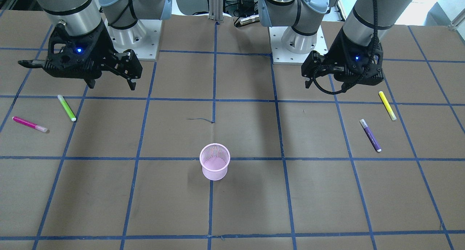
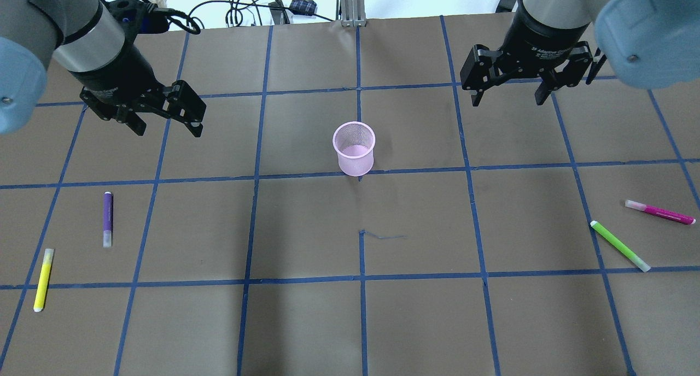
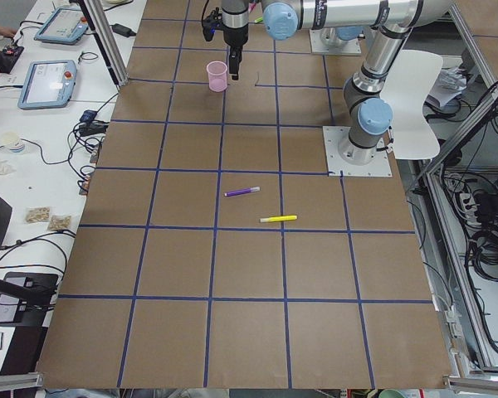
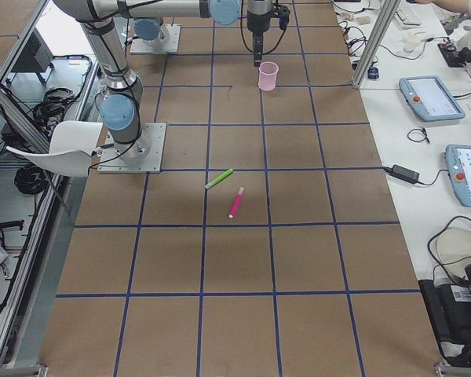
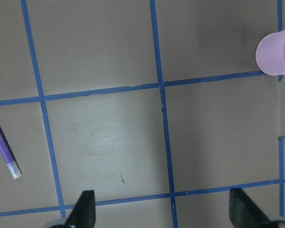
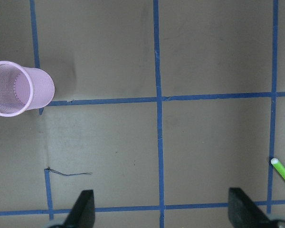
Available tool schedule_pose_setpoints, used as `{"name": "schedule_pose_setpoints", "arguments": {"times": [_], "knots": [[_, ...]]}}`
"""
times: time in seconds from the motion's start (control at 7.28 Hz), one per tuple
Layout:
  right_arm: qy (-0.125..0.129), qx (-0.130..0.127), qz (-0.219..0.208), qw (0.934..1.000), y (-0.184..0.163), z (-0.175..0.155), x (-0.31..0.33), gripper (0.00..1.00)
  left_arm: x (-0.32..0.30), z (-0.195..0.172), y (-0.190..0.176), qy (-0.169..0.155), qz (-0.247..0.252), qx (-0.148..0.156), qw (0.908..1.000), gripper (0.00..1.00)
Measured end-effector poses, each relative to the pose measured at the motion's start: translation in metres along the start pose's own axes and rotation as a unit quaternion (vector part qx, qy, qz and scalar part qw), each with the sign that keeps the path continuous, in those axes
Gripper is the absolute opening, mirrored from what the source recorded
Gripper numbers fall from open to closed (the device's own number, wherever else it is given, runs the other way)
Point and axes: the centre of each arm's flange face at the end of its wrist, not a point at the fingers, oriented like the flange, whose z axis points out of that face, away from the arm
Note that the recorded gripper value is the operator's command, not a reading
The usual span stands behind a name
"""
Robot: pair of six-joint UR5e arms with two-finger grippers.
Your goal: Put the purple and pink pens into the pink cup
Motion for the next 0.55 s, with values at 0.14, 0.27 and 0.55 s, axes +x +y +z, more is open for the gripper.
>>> {"name": "schedule_pose_setpoints", "arguments": {"times": [0.14,0.27,0.55], "knots": [[0.000,-0.001,0.000,1.0000,-0.0001,0.0009,0.0000,1.00,0.0001,0.0000,0.0000,0.000,0.000,0.000,1.0000,1.00],[0.000,-0.001,-0.001,1.0000,-0.0002,0.0016,0.0001,1.00,0.0002,0.0000,-0.0001,0.001,0.000,0.000,1.0000,1.00],[0.001,0.004,-0.005,1.0000,-0.0005,-0.0039,0.0003,1.00,0.0005,-0.0005,0.0000,0.002,-0.001,0.001,1.0000,1.00]]}}
